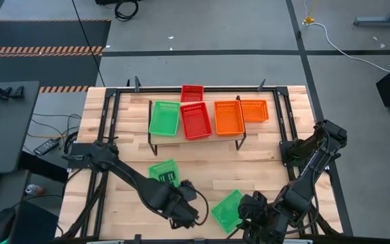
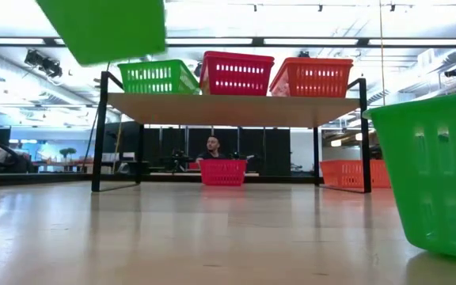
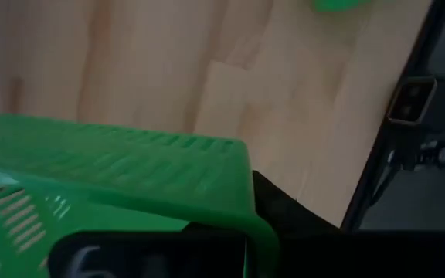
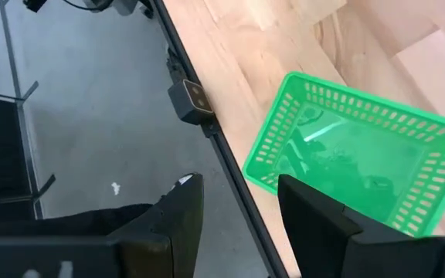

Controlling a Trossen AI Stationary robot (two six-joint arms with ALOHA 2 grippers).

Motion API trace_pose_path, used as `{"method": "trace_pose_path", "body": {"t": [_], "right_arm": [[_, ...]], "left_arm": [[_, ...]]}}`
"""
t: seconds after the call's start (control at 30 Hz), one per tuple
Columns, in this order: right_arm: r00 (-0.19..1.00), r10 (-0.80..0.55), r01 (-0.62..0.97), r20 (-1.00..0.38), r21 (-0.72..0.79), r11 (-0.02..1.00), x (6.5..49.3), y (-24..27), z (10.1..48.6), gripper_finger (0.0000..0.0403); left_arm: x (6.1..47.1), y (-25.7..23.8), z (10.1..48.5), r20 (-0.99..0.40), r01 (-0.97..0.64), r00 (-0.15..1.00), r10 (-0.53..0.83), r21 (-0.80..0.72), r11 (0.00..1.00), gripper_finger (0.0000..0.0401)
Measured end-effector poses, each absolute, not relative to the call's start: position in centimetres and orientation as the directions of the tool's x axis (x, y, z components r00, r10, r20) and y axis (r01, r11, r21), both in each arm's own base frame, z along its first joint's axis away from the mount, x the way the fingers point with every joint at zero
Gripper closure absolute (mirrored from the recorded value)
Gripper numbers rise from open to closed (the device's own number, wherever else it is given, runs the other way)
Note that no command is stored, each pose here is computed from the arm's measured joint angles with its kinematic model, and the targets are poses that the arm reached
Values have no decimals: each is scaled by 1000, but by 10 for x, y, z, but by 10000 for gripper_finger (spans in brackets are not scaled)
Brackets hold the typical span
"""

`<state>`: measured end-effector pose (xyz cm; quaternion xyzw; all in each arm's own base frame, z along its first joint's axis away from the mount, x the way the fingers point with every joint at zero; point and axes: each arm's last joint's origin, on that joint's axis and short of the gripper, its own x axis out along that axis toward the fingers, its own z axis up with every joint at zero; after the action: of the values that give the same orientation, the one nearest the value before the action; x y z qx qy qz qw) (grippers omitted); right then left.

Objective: Stack baskets on shelf by color
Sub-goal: Stack the left green bin on top of the other green bin on the shelf

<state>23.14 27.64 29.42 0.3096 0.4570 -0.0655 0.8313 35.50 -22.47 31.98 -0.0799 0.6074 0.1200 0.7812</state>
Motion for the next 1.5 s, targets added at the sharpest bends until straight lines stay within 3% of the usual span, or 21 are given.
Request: {"method": "trace_pose_path", "body": {"t": [0.43, 0.73, 0.87, 1.13, 1.5], "right_arm": [[552, 173, 373, -816, 427, 824, 238, 269, 293, 229], [551, 164, 393, -818, 428, 814, 246, 262, 293, 229], [545, 167, 395, -821, 428, 813, 249, 260, 293, 229], [541, 164, 400, -825, 424, 813, 255, 254, 293, 229], [537, 161, 420, -828, 428, 800, 261, 248, 293, 229]], "left_arm": [[330, -186, 383, -916, -336, 392, 85, -57, 940, 397], [304, -165, 420, -860, -222, 500, 100, -16, 975, 397], [298, -160, 428, -844, -147, 525, 109, 37, 989, 397], [297, -148, 435, -796, 54, 568, 209, 290, 956, 394], [307, -100, 443, -781, 109, 551, 294, 416, 903, 392]]}}
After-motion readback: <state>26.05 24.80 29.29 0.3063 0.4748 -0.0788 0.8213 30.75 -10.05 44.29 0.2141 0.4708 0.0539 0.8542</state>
